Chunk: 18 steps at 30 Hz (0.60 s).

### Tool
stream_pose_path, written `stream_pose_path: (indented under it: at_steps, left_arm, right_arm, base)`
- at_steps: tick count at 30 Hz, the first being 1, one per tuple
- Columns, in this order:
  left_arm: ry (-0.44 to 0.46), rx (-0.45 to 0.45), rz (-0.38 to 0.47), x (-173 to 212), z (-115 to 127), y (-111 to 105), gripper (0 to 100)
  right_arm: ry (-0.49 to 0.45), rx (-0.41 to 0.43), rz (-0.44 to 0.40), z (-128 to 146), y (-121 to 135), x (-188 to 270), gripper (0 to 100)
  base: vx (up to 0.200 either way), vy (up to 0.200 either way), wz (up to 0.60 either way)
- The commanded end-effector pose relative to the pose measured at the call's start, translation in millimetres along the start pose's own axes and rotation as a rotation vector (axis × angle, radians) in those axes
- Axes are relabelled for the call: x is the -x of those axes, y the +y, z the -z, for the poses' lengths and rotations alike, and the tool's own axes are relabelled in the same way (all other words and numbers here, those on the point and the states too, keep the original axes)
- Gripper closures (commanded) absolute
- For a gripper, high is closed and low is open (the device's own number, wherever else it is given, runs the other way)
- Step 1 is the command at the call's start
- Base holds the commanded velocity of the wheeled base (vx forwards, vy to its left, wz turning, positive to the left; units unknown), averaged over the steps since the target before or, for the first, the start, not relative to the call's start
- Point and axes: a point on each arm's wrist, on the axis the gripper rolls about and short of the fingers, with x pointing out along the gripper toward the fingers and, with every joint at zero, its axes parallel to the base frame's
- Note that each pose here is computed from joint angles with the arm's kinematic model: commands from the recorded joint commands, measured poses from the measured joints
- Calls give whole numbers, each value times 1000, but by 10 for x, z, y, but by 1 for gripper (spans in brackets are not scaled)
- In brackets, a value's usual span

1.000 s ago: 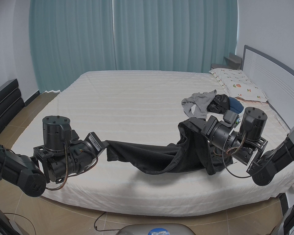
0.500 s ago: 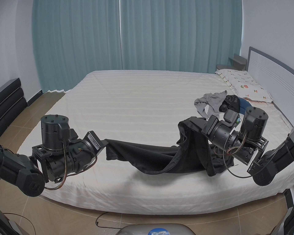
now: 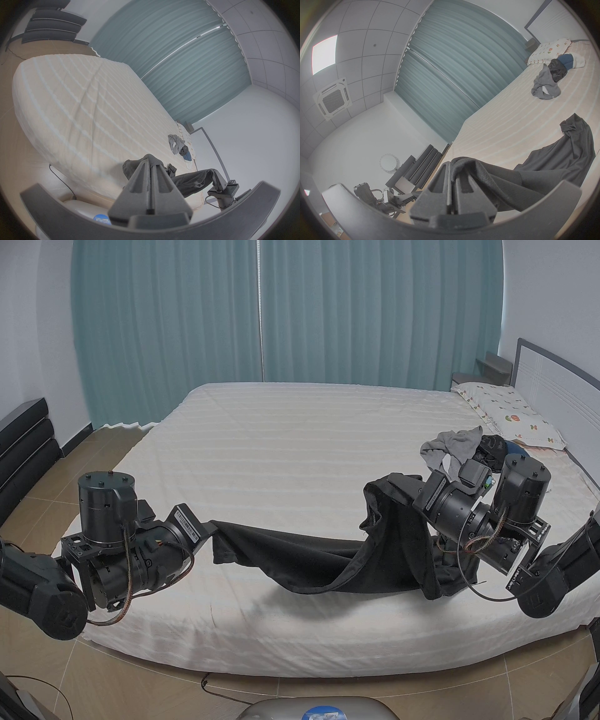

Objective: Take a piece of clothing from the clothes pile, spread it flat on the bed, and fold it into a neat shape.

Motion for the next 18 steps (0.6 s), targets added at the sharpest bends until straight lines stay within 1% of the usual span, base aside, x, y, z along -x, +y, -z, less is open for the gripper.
stream_pose_path:
  at_steps: [1,6,10,13,15,18]
  left_arm:
    - [-2,1,-2,4,-6,4,100]
    - [1,1,1,5,5,0,100]
    - [8,-1,-4,35,31,10,100]
    - [10,-2,-21,57,49,40,100]
    - [11,-4,-25,122,53,44,100]
    - [14,-3,-28,236,56,49,100]
  right_arm:
    - [-3,3,-3,-5,7,-32,100]
    - [-10,17,-16,-49,81,31,100]
    - [2,17,12,-16,53,163,100]
    - [-6,15,23,-40,50,247,100]
    - [2,15,35,-22,42,333,100]
    - [8,16,40,-6,54,451,100]
  base:
    - [0,0,0]
    - [0,0,0]
    - [0,0,0]
    - [0,0,0]
    - [0,0,0]
    - [-200,0,0]
